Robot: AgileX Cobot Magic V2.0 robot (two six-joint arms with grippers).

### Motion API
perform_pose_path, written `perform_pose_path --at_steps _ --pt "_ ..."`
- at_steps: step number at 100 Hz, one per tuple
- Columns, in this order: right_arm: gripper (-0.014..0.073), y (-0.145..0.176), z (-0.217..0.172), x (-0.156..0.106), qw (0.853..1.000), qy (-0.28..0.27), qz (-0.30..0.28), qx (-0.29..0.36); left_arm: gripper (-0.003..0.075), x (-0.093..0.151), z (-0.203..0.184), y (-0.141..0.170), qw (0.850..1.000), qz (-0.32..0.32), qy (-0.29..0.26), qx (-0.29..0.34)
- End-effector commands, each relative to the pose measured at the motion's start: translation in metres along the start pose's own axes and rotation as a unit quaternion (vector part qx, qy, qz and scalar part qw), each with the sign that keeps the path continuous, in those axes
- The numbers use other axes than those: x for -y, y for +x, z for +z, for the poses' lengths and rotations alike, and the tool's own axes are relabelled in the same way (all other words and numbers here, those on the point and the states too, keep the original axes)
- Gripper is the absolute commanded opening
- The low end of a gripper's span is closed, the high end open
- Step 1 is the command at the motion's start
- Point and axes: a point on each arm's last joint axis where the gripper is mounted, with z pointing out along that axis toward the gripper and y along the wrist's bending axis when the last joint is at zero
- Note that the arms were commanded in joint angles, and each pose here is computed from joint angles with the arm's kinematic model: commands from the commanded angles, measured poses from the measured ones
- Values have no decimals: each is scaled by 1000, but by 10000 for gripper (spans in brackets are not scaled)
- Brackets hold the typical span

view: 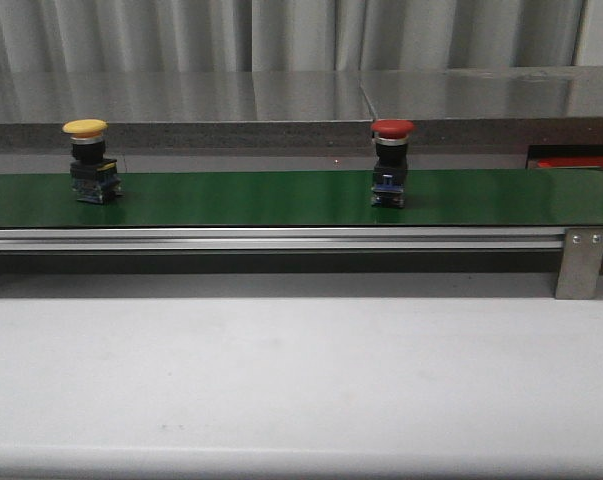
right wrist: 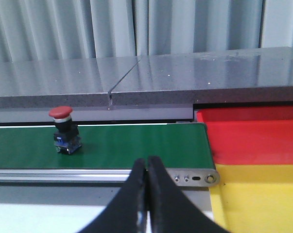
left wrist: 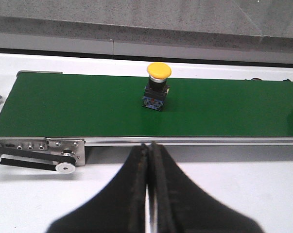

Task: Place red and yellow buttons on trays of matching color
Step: 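Lower the right gripper onto the red button at the belt's end and grasp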

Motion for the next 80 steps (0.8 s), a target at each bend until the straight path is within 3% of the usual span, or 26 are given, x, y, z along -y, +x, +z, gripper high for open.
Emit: perform_pose_path --at_steps 1,16,42,57,80 --pt "-66 -37 1 -5 1000 0 -2 17 -19 0 -4 -16 999 -7 -5 53" --pt "-66 -70 18 -9 997 15 -1 -76 -19 0 -4 -16 999 -7 -5 53" --pt "-66 -119 86 -16 975 36 4 -219 -19 0 -4 -16 999 -7 -5 53" --pt "-66 -127 124 -17 967 38 12 -250 -19 0 -4 -16 999 -7 -5 53" --pt "-64 -116 176 -16 949 47 11 -311 -19 0 -4 -16 999 -7 -5 53"
